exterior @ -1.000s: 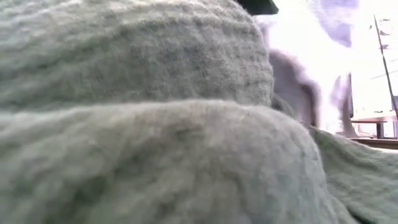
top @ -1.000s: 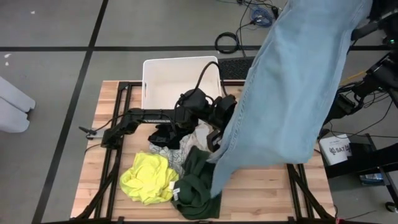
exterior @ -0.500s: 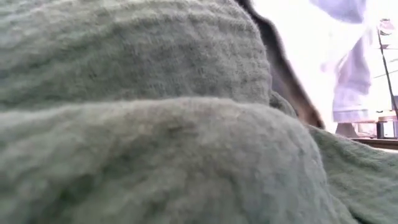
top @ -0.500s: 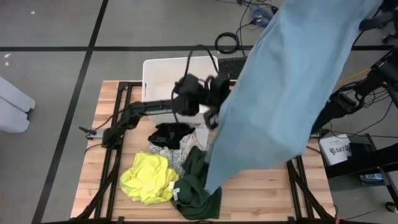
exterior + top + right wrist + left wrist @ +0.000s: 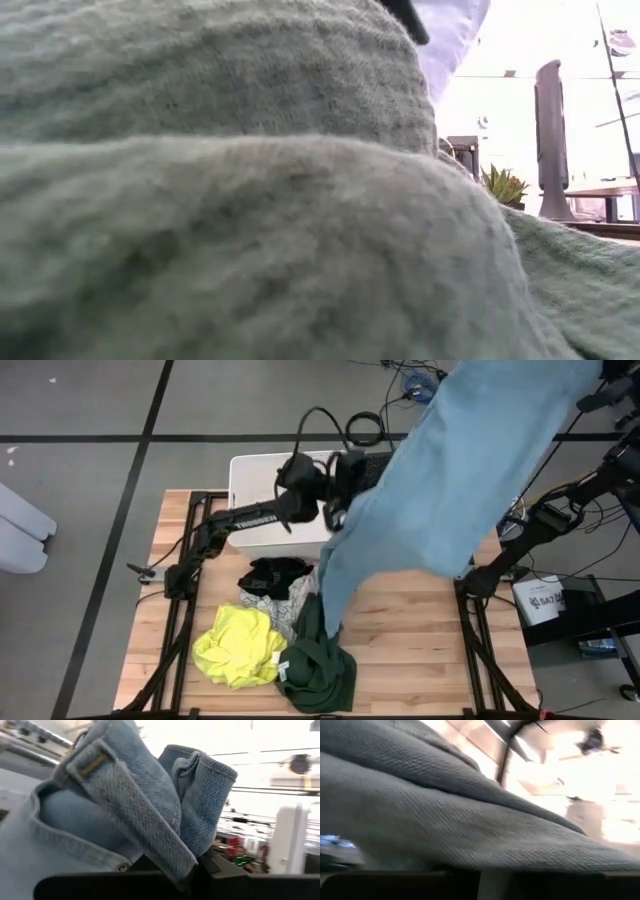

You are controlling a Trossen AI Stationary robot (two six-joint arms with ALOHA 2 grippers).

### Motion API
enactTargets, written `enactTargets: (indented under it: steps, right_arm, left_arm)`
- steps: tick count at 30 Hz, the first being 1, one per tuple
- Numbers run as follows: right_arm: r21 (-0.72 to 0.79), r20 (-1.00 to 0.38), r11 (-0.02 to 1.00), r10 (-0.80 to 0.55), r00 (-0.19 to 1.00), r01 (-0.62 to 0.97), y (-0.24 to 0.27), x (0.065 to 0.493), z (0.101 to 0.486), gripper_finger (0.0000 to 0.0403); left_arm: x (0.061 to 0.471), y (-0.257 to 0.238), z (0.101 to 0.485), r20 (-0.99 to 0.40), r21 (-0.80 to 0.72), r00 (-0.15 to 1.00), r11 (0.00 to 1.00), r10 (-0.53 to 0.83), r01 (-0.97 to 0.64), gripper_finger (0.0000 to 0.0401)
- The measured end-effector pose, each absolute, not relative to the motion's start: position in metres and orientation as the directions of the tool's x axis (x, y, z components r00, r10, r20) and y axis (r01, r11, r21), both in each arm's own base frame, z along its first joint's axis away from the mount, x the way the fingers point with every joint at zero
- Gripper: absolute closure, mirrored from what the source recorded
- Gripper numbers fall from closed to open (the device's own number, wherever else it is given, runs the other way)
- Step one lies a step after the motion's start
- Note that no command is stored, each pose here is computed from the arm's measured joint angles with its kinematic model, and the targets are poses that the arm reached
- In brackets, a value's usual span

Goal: Fold laundry
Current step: Fold the denim pants

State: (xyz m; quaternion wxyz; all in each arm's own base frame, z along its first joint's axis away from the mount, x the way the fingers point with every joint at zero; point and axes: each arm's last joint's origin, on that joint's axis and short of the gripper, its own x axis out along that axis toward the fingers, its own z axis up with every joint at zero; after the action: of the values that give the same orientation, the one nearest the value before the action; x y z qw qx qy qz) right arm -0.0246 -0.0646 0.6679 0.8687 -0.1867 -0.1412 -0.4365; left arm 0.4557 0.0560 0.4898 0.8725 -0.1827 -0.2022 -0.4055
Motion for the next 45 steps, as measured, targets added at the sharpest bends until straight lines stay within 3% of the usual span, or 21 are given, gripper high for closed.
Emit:
enactTargets:
  steps: [7,12,17,21,27,31,34,39,45]
  right_arm:
    - [-0.27,0.371,0.629,-0.63,0.682,0.729,-0.043,0.0,0.663,0.038]
    - [-0.256,0.374,0.682,-0.583,0.721,0.685,-0.02,0.019,0.657,0.038]
    - [-0.277,0.371,0.718,-0.533,0.761,0.638,0.006,0.038,0.648,0.038]
    - [-0.302,0.441,0.748,-0.44,0.782,0.591,0.034,0.059,0.64,0.038]
    - [-0.345,0.452,0.643,-0.524,0.722,0.683,0.039,0.076,0.636,0.038]
    - [-0.295,0.502,0.533,-0.62,0.603,0.793,0.014,0.063,0.642,0.038]
    - [-0.276,0.556,0.493,-0.619,0.555,0.825,0.0,0.049,0.644,0.038]
    - [-0.29,0.605,0.538,-0.538,0.587,0.791,-0.005,0.042,0.643,0.038]
    - [-0.435,0.448,0.564,-0.54,0.712,0.702,0.002,0.08,0.623,0.038]
  left_arm:
    - [0.461,-0.013,0.486,0.434,0.058,0.472,0.547,-0.767,0.835,0.0286]
    - [0.46,-0.037,0.486,0.455,0.07,0.447,0.532,-0.77,0.844,0.0286]
    - [0.45,-0.065,0.492,0.497,0.16,0.349,0.479,-0.795,0.863,0.0286]
    - [0.446,-0.074,0.495,0.543,0.173,0.334,0.492,-0.771,0.853,0.0286]
    - [0.454,-0.023,0.498,0.647,0.002,0.498,0.655,-0.577,0.756,0.0291]
    - [0.456,0.036,0.498,0.664,-0.099,0.602,0.745,-0.444,0.659,0.0301]
    - [0.452,0.075,0.498,0.671,-0.14,0.642,0.786,-0.372,0.602,0.0303]
    - [0.451,0.115,0.489,0.679,-0.185,0.67,0.813,-0.301,0.552,0.0303]
    - [0.471,0.095,0.469,0.646,-0.183,0.654,0.751,-0.394,0.634,0.0303]
